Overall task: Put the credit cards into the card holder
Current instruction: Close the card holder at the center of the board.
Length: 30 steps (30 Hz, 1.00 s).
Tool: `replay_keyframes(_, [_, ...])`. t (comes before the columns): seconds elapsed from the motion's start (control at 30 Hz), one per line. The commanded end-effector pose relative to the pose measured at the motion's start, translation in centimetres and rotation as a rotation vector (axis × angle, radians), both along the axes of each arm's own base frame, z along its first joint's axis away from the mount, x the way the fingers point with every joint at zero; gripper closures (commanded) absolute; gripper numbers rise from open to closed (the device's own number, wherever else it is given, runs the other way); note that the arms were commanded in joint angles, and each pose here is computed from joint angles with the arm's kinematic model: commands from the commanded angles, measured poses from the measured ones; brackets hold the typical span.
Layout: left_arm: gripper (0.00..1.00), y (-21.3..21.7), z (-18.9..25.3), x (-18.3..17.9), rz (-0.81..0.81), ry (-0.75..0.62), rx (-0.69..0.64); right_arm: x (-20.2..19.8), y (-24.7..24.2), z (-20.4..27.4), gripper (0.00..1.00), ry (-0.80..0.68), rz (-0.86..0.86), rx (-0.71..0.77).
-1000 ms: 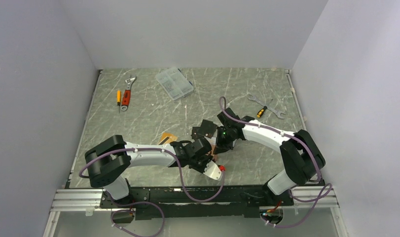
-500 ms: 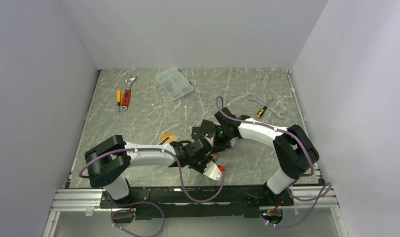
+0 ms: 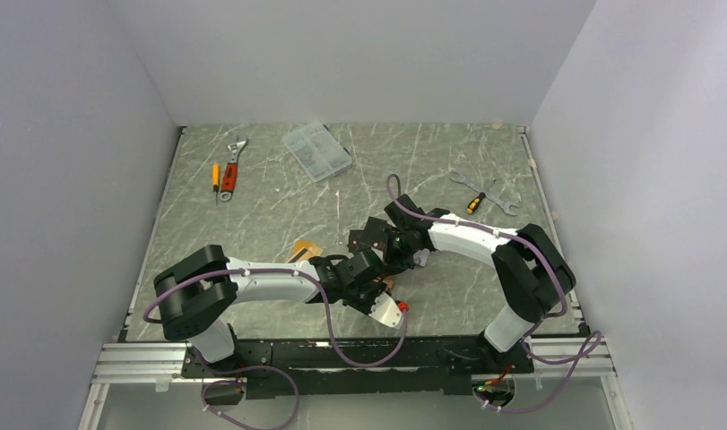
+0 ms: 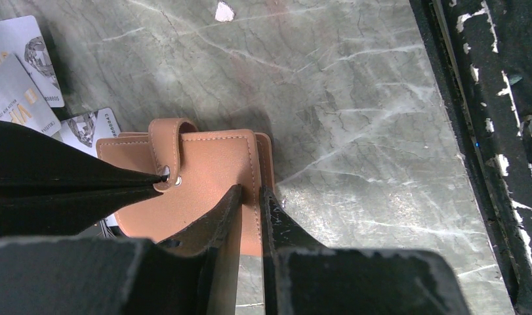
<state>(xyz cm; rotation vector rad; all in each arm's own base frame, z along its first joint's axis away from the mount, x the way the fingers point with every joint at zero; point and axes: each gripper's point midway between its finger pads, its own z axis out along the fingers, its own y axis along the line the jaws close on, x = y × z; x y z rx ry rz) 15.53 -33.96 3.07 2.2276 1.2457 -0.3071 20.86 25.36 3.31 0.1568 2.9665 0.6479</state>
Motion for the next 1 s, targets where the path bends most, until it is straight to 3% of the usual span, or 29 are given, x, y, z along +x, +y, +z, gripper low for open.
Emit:
replay_keyframes(0.0, [0.82, 1.7, -0.9, -1.0, -0.008, 0.044, 0.074, 1.1, 1.4, 0.7, 1.00, -0.038, 0.002, 0.026])
replay_keyframes(0.43, [0.83, 1.7, -0.7, -1.0, -0.003, 0.053, 0.069, -0.3, 1.3, -1.1, 1.00, 0.017, 0.057, -0.022])
replay_keyframes(0.73, [0.83, 1.9, -0.7, -0.8, 0.003, 0.053, 0.074, -0.4, -0.1, -0.5, 1.00, -0.045, 0.037, -0.073])
replay_keyframes(0.77, [0.83, 1.9, -0.7, -0.8, 0.005, 0.056, 0.073, 0.2, -0.1, 0.1, 0.98, -0.070, 0.036, -0.079])
replay_keyframes(0.9, [0.84, 1.9, -0.3, -0.8, 0.011, 0.066, 0.063, 2.2, -0.3, 3.0, 0.67, -0.126, 0.040, -0.109])
replay_keyframes(0.97, [0.84, 2.0, -0.3, -0.8, 0.011, 0.068, 0.061, 2.5, -0.7, 3.9, 0.61, -0.128, 0.050, -0.144])
